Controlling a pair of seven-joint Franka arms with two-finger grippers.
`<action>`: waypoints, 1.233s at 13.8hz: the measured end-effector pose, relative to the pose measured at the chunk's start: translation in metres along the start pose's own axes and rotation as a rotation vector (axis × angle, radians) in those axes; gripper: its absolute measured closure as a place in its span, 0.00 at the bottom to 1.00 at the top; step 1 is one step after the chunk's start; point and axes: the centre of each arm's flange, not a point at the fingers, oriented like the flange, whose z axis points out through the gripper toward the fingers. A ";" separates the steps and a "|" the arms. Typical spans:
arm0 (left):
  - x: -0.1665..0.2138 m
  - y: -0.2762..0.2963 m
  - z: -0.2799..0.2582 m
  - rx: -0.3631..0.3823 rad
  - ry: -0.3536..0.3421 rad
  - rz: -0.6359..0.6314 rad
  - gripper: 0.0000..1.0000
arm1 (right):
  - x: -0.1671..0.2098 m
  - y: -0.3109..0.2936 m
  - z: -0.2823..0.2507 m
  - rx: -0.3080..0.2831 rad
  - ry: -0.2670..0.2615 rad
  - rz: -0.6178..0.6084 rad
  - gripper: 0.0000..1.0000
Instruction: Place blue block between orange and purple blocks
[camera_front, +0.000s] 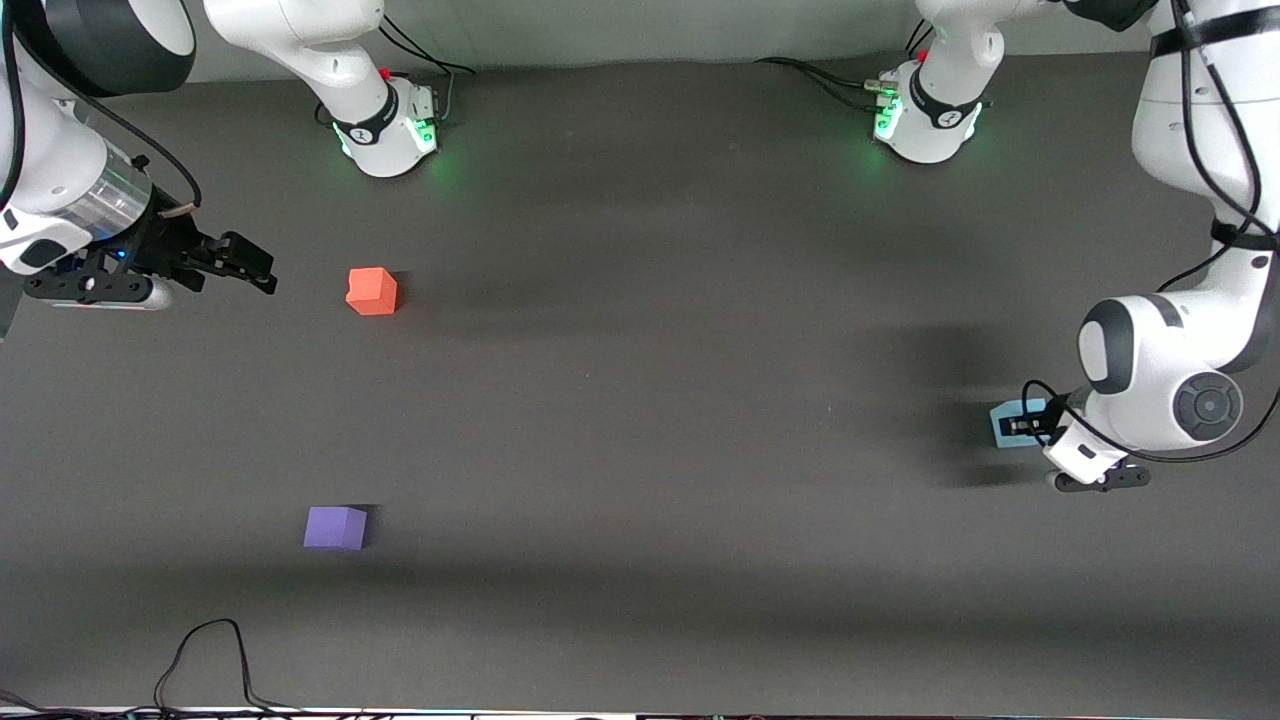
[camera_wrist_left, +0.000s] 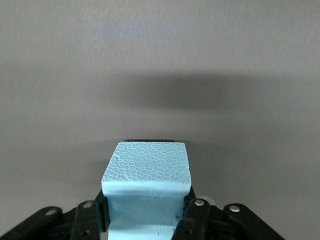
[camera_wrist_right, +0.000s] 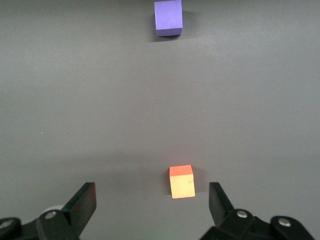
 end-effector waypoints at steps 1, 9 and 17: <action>-0.008 -0.001 -0.022 0.000 -0.030 -0.001 0.44 | -0.001 0.000 0.000 0.000 0.000 0.000 0.00; -0.144 -0.010 -0.273 0.000 -0.064 -0.019 0.44 | -0.004 0.001 0.003 -0.001 -0.007 0.000 0.00; -0.160 0.127 -0.326 -0.024 -0.019 -0.060 0.44 | -0.004 0.002 0.002 0.000 -0.001 0.002 0.00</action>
